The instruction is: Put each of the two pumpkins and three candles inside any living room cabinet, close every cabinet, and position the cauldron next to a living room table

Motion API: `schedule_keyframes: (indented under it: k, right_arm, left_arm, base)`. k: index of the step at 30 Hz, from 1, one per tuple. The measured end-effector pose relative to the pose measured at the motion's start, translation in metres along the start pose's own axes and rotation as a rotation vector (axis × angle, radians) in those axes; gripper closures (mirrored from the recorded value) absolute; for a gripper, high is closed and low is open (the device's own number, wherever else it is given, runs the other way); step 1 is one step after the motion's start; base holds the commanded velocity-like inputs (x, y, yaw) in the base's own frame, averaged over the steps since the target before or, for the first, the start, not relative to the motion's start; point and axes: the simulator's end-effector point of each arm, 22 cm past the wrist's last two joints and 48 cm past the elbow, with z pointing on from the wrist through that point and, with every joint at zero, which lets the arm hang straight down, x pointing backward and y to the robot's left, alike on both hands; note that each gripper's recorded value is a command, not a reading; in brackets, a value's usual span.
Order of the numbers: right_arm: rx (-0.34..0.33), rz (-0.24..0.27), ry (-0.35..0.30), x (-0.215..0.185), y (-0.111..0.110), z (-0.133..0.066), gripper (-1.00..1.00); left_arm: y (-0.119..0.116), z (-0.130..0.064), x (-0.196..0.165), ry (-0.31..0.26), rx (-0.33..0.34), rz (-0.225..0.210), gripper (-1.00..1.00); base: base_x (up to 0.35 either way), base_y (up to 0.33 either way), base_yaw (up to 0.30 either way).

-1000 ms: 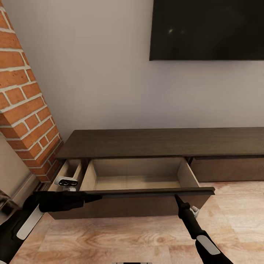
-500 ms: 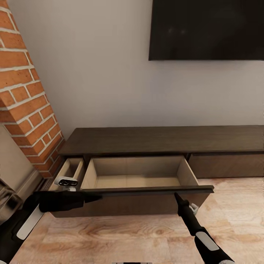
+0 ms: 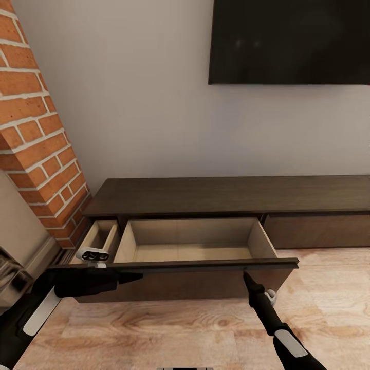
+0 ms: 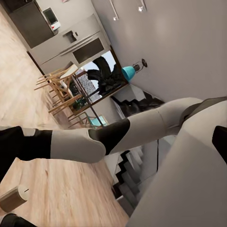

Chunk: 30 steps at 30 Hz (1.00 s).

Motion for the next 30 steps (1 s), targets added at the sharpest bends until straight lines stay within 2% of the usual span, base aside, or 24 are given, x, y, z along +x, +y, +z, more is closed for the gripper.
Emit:
schedule_keyframes:
  k: [13, 30]
  right_arm:
    - [-0.002, 0.001, 0.0, 0.0004, 0.0, -0.0009, -1.0]
    - [-0.002, 0.0, 0.0, -0.0003, -0.0002, -0.001, -1.0]
  left_arm:
    - [-0.0001, 0.0001, -0.0003, 0.0, 0.0, 0.001, -1.0]
    - [0.0023, -0.002, -0.0005, -0.007, -0.004, -0.006, -1.0]
  base:
    - [-0.011, 0.0, 0.0]
    - [-0.166, 0.0, 0.0]
